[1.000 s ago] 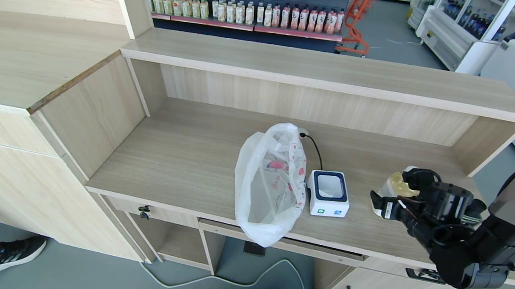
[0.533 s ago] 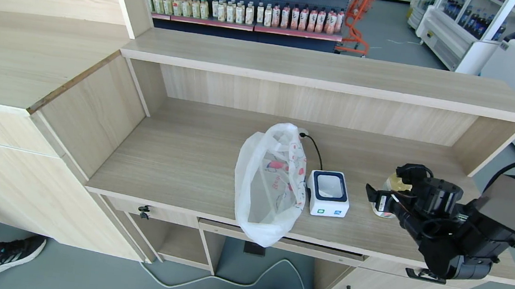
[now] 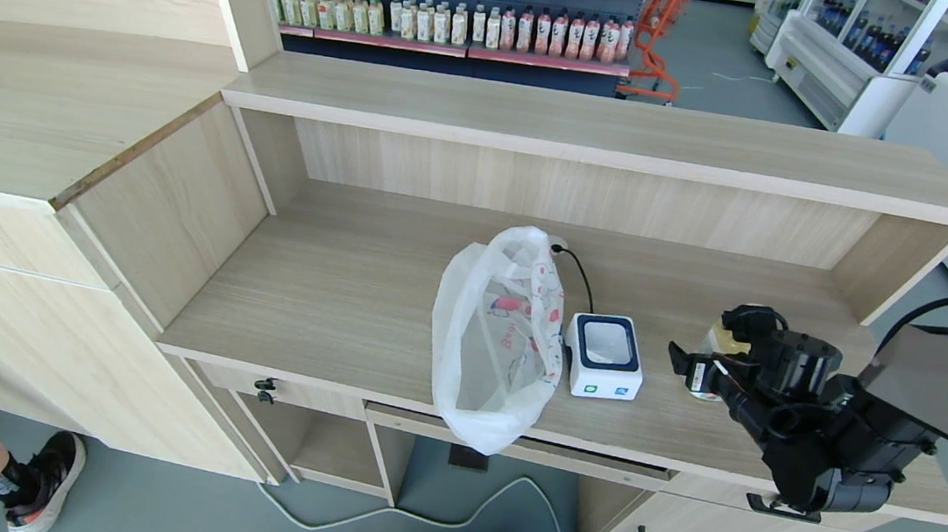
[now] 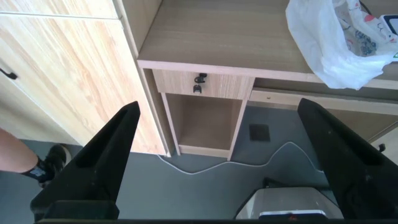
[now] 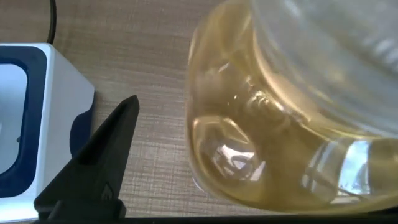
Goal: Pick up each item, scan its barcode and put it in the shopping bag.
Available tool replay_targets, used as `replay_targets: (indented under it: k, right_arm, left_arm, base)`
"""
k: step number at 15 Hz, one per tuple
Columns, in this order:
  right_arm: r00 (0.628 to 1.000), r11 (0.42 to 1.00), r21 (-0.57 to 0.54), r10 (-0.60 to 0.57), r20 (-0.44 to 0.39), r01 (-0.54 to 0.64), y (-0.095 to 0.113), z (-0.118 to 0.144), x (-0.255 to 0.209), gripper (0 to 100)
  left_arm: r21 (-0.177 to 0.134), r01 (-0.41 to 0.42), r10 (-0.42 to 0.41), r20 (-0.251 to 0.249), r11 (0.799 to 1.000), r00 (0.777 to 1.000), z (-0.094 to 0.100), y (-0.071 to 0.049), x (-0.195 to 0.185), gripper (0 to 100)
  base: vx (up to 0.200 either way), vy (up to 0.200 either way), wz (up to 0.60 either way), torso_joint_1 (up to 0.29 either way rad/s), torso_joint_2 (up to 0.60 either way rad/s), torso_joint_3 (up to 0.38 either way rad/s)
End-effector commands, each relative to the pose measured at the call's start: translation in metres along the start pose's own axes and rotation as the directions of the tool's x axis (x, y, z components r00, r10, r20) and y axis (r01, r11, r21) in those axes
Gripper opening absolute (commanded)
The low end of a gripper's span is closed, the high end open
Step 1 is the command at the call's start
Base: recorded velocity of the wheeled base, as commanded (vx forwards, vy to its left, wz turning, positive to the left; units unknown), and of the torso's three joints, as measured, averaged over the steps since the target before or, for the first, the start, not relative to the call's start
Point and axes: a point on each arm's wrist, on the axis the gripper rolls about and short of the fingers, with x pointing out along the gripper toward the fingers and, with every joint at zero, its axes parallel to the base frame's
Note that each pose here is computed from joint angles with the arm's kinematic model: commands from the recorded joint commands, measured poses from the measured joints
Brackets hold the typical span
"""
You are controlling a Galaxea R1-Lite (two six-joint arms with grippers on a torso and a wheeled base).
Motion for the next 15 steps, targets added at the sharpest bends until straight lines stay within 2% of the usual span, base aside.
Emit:
replay_targets:
  k: [1,11,13,14,15]
  right_arm:
    - [1.000,1.000,-0.008,-0.001,0.002,0.001,-0.001,-0.001,0.002,0]
    - [0.997,0.996,-0.041,-0.073,0.003,0.073,-0.030,-0.010,0.003,0]
    - [0.998,0.998,-0.033,-0.048,0.050,0.050,-0.034,0.006,0.002,0]
    - [0.995,0.999,-0.026,-0.023,0.100,0.026,-0.037,0.030,-0.004,0]
    - [0.993,0.999,-0.025,0.027,0.113,-0.024,-0.039,0.054,-0.018,0]
  left_arm:
    - [0.000,0.000,0.000,0.001,1.000,1.000,0.000,0.000,0.000,100]
    - [0.000,0.000,0.000,0.000,1.000,1.000,0.000,0.000,0.000,100]
    - [0.000,0.000,0.000,0.001,1.000,1.000,0.000,0.000,0.000,100]
    - [0.000,0.000,0.000,0.000,1.000,1.000,0.000,0.000,0.000,100]
    - [0.000,0.000,0.000,0.000,1.000,1.000,0.000,0.000,0.000,100]
  base:
    - [0.000,0.000,0.00,0.000,0.00,0.000]
    - [0.000,0.000,0.00,0.000,0.00,0.000]
    - [0.000,0.000,0.00,0.000,0.00,0.000]
    - [0.000,0.000,0.00,0.000,0.00,0.000]
    - [0.000,0.000,0.00,0.000,0.00,0.000]
